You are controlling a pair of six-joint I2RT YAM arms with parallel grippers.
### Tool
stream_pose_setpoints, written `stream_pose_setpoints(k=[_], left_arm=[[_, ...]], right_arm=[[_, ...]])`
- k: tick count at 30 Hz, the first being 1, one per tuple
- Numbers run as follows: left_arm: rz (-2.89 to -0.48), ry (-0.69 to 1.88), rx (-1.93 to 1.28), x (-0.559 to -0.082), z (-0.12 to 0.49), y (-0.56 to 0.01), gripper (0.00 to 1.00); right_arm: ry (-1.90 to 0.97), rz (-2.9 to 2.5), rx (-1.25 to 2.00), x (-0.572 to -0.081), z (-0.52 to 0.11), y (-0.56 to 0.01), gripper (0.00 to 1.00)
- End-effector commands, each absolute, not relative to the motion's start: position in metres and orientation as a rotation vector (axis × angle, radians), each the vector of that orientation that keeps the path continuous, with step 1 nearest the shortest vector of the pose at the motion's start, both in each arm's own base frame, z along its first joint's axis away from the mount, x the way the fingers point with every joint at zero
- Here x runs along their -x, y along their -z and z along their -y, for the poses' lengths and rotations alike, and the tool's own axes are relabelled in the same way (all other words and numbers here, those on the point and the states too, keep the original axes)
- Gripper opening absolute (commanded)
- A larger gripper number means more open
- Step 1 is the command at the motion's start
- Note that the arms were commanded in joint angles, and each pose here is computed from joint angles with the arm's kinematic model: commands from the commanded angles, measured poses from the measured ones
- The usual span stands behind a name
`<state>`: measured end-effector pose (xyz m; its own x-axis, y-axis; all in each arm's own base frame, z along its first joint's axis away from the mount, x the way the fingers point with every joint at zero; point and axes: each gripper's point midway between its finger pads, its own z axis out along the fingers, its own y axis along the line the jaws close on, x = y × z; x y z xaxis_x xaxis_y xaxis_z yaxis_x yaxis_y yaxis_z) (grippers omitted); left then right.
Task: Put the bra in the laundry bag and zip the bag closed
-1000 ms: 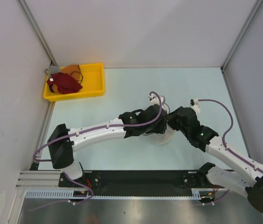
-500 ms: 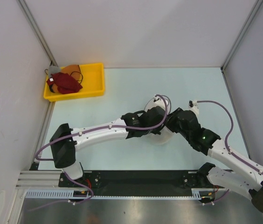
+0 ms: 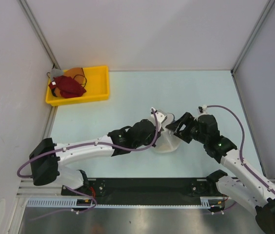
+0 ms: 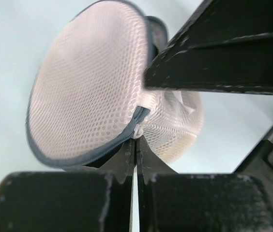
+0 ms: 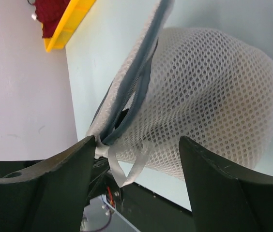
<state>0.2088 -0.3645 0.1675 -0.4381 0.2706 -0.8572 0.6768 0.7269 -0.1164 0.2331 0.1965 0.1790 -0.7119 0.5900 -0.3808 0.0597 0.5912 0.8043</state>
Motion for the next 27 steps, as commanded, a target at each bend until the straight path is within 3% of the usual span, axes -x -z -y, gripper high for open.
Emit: stream_pose_setpoints(k=[1, 11, 14, 15, 17, 18, 20, 21, 24, 27], left_arm=[[-1.885, 0.712, -0.764, -0.202, 0.378, -0.199, 0.0], [-1.801, 0.828, -0.888, -0.183, 0.389, -0.204, 0.0], [-1.782, 0.832, -0.913, -0.18, 0.387, -0.204, 0.0], [-1.781, 0.828, -0.913, -0.181, 0.386, -0.203, 0.0], [-1.778, 0.835, -0.907, -0.179, 0.383, -0.205, 0.0], [-1.776, 0.843, -0.909, -0.177, 0.382, -0.206, 0.05], [-1.792, 0.859, -0.873, -0.176, 0.378, -0.207, 0.17], [-1.783, 0.876, -0.847, -0.174, 0.375, -0.216, 0.31], [-1.804, 0.951, -0.679, -0.171, 0.361, -0.244, 0.5], [-1.839, 1.019, -0.537, -0.169, 0.354, -0.262, 0.54]], right_arm=[[-1.235, -2.171, -0.334, -0.22, -0.215, -0.195, 0.75], [-1.255, -2.181, -0.346, -0.217, -0.221, -0.2, 0.73], [-1.249, -2.182, -0.367, -0.218, -0.222, -0.199, 0.61], [-1.244, -2.175, -0.388, -0.22, -0.222, -0.2, 0.48], [-1.25, -2.169, -0.389, -0.217, -0.225, -0.202, 0.35], [-1.238, -2.161, -0.411, -0.219, -0.225, -0.202, 0.26], [-1.234, -2.169, -0.411, -0.216, -0.228, -0.201, 0.19], [-1.228, -2.17, -0.441, -0.216, -0.227, -0.2, 0.15], [-1.221, -2.171, -0.485, -0.214, -0.229, -0.199, 0.13], [-1.196, -2.165, -0.559, -0.211, -0.228, -0.199, 0.13]])
